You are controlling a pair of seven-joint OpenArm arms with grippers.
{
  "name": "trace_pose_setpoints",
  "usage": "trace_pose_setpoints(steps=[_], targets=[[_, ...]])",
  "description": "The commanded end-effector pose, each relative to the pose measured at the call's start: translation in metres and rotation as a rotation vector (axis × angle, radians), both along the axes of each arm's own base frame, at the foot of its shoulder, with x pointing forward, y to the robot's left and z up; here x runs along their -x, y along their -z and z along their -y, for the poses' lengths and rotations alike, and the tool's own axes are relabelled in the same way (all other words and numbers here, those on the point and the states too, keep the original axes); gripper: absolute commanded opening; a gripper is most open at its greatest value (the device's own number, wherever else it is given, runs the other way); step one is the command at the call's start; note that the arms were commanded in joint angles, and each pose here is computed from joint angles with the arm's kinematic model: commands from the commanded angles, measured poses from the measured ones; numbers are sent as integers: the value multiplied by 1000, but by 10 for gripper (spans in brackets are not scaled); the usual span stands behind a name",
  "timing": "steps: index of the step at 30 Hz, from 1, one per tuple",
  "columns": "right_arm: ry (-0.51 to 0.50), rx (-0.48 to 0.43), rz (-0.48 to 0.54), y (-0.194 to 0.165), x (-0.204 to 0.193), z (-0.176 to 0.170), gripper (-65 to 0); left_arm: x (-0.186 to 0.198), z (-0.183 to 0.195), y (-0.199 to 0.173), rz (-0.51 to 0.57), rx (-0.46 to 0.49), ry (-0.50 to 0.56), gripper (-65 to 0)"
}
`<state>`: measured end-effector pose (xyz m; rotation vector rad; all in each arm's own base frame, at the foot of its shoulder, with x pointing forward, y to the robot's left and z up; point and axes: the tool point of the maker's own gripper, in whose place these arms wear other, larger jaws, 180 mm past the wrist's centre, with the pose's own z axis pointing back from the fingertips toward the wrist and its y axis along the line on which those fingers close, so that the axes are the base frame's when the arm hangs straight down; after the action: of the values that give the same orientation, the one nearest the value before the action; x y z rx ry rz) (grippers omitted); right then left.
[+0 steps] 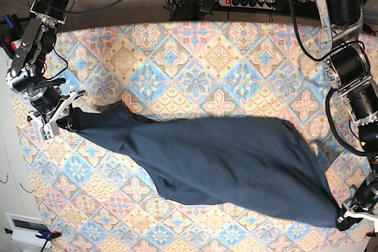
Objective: Layout the t-shirt on the table in an organized manner, then fold the t-shirt properly
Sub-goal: 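Drag the shirt with the left gripper along its length, then regrasp the shirt with the left gripper and pull it outward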
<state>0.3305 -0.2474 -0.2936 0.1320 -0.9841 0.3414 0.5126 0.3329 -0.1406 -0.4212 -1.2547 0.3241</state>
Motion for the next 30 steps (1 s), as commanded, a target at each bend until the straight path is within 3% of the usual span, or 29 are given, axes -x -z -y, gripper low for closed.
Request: trace_pose_setpoints(steps=[1,5,8,11,18,24,30], targets=[[-2,3,59,-18,-7,3,-645,-5,-8,-44,130,-20,-23,-569],[-1,4,59,-18,-7,4,-645,-16,7,-7,77,-103,-42,-484],[-1,4,60,-19,-8,4,-645,-23,12,21,16,-180,-53,-471],[-1,4,59,-18,-7,4,-645,-13,15,51,-34,-184,-53,-472],[-34,3,46,-14,-8,-7,-645,69,52,93,-126,-270,91,-472],[-40,0,43,-12,-8,-10,-645,141,32,181,-331,-180,28,-465],[-40,0,43,-12,-8,-10,-645,168,42,216,-411,-147,40,-464]])
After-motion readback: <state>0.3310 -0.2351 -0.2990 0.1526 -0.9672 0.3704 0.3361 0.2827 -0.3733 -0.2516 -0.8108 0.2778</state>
